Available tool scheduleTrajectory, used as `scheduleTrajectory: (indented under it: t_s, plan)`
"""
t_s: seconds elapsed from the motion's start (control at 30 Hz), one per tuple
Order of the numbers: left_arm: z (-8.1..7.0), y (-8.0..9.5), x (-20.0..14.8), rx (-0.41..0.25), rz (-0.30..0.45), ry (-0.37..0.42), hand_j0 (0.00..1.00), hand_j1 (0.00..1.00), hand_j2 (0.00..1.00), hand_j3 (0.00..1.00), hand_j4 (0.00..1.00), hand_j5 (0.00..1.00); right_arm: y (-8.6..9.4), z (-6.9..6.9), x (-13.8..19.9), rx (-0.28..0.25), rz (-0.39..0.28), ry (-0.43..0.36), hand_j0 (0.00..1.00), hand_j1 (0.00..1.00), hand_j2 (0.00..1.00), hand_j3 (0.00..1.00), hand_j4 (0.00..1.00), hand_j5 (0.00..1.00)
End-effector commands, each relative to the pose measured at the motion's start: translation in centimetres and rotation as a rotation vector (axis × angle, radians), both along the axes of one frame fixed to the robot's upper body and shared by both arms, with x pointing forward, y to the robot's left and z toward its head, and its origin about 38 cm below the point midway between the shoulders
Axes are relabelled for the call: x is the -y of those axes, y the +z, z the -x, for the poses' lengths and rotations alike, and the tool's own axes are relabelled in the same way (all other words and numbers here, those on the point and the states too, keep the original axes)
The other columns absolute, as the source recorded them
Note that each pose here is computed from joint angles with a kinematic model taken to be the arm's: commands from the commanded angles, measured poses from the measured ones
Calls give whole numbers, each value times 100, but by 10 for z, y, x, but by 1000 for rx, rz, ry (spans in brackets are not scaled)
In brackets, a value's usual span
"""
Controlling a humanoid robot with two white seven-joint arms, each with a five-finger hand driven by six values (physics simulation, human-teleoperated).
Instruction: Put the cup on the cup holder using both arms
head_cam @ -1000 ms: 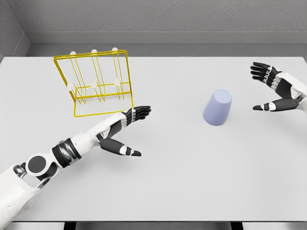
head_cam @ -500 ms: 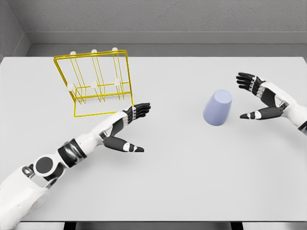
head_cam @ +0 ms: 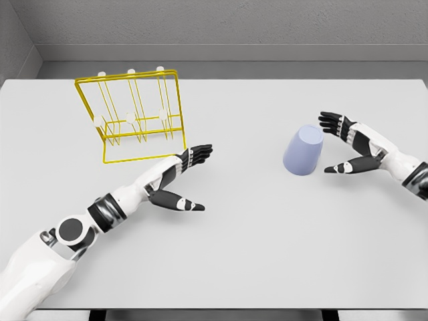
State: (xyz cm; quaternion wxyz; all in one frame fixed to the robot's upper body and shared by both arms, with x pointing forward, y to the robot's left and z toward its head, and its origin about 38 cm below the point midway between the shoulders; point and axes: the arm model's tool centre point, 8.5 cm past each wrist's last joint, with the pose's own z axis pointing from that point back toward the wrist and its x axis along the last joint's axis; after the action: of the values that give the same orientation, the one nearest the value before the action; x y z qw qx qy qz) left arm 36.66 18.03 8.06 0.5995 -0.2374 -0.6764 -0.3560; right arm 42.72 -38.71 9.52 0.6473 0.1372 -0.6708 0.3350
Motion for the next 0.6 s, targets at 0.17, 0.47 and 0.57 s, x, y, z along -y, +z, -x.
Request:
scheduleTrajectory:
  t_s: [0.17, 0.47, 0.57]
  plan:
    - [-2, 1, -5, 1, -4, 10, 100, 100, 100, 100, 100, 100, -11, -1, -7, -23, -27, -11, 100, 100, 100, 100, 100, 100]
    - [-1, 0, -4, -1, -2, 9, 100, 100, 100, 100, 100, 100, -17, -6, -19, -28, -52, -9, 100, 100, 100, 100, 100, 100]
    - [-1, 1, -4, 1, -1, 8, 100, 100, 100, 100, 100, 100, -17, -6, -21, -28, -54, -6, 100, 100, 100, 100, 100, 100]
